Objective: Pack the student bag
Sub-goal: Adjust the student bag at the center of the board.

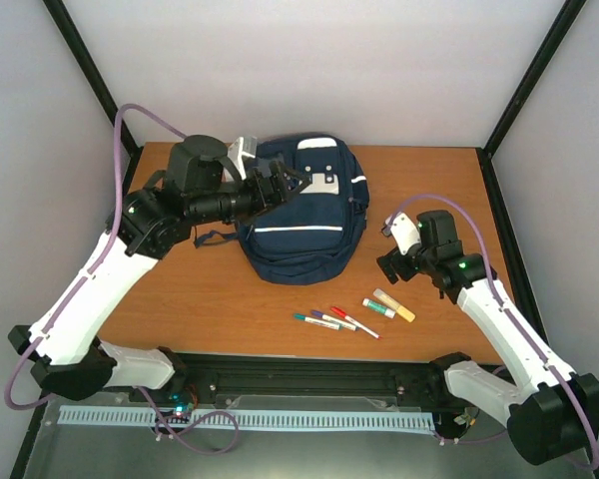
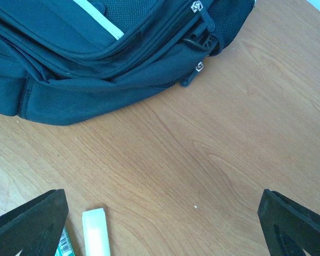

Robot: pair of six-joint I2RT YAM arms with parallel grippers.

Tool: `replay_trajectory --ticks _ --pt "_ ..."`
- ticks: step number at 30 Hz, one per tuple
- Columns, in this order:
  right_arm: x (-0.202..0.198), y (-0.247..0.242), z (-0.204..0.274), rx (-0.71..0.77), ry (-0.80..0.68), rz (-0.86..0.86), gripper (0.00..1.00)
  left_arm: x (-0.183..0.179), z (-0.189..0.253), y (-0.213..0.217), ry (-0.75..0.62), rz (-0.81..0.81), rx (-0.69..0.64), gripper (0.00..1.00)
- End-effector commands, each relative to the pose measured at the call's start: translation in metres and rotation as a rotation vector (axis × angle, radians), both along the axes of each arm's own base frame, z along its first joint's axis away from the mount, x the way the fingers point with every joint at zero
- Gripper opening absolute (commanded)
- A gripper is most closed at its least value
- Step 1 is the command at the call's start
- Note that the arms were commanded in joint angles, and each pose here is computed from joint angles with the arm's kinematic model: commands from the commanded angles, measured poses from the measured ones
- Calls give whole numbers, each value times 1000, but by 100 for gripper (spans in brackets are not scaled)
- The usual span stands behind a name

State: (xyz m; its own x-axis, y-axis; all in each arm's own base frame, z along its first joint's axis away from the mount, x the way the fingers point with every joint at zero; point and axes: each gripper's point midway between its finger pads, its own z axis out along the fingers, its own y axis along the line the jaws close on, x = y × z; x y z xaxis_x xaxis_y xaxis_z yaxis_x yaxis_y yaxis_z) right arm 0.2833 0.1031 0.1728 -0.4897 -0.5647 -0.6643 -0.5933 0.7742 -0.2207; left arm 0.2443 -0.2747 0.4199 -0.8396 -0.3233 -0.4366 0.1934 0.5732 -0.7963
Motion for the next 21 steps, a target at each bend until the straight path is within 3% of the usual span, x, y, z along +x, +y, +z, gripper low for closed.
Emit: replay_trajectory --ticks 1,10,13,14,16,21 --pt "5 -6 -6 -28 -3 -18 100 -6 15 -2 57 2 -46 100" --pt "10 -9 -6 -39 1 -29 100 2 34 -14 -64 -69 -33 100" --pt "8 -7 -3 -34 -4 -12 100 -3 21 -27 -257 -213 6 100" --pt "8 -6 -1 -32 -7 -3 100 -6 21 -33 -407 -290 27 100" --pt "7 -3 2 -24 -7 17 100 4 -16 -24 -453 -258 136 100" --pt "3 6 1 8 32 60 100 36 -104 15 -412 -131 502 100"
